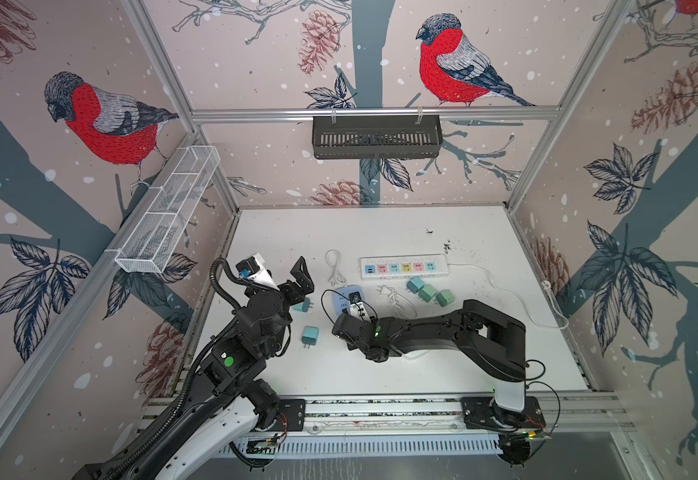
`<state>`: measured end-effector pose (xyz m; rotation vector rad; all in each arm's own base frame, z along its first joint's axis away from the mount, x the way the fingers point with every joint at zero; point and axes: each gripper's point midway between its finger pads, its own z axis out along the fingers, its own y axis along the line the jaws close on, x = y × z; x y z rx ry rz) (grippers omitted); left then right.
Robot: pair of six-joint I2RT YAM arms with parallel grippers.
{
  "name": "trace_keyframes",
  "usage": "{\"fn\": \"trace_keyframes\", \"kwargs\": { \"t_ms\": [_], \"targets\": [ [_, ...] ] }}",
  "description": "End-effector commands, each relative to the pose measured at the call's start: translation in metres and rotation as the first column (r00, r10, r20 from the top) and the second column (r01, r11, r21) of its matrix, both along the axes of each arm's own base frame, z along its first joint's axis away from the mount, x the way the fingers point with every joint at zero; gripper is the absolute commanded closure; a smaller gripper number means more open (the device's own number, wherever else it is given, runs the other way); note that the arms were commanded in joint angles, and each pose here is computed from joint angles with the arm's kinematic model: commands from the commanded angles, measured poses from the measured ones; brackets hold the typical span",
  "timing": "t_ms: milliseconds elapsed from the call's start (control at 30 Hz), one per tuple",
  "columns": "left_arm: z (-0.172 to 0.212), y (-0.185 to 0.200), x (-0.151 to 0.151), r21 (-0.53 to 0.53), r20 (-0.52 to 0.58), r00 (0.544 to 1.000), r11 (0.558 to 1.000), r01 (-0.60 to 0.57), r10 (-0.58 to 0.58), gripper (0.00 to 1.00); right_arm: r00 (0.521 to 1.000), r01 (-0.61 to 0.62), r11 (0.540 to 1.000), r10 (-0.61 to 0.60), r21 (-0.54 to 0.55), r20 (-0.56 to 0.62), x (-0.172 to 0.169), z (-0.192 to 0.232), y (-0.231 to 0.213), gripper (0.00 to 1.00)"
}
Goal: Insert the plug
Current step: 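Close the right gripper on the light green adapter, then lift the light green adapter with the right gripper while the left gripper reaches toward it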
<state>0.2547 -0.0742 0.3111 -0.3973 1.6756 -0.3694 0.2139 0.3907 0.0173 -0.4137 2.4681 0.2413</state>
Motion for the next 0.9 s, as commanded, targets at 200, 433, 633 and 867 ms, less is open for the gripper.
{"fn": "trace_keyframes", "kwargs": {
  "t_ms": [200, 433, 633, 867],
  "targets": [
    [0.003, -0.001, -0.002, -0.007, 0.019, 1.0, 1.0, 0.014, -0.014, 0.01, 1.0, -0.005, 1.0, 0.005, -0.026, -0.016, -0.007, 0.0, -0.008, 0.7],
    [0.006, -0.01, -0.007, -0.025, 0.073, 0.993, 0.995, 0.093, -0.091, 0.01, 0.994, -0.068, 0.998, 0.067, 0.003, 0.086, -0.004, 0.061, -0.011, 0.8],
    [0.014, -0.02, -0.016, -0.012, 0.13, 0.974, 0.982, 0.187, -0.184, 0.01, 0.949, -0.053, 0.996, 0.03, 0.065, 0.315, 0.013, 0.16, -0.04, 0.87],
    [0.02, -0.043, -0.025, 0.028, 0.195, 0.926, 0.945, 0.326, -0.325, 0.01, 0.825, -0.048, 0.973, -0.088, 0.224, 0.559, 0.031, 0.253, -0.1, 0.95]
  ]
}}
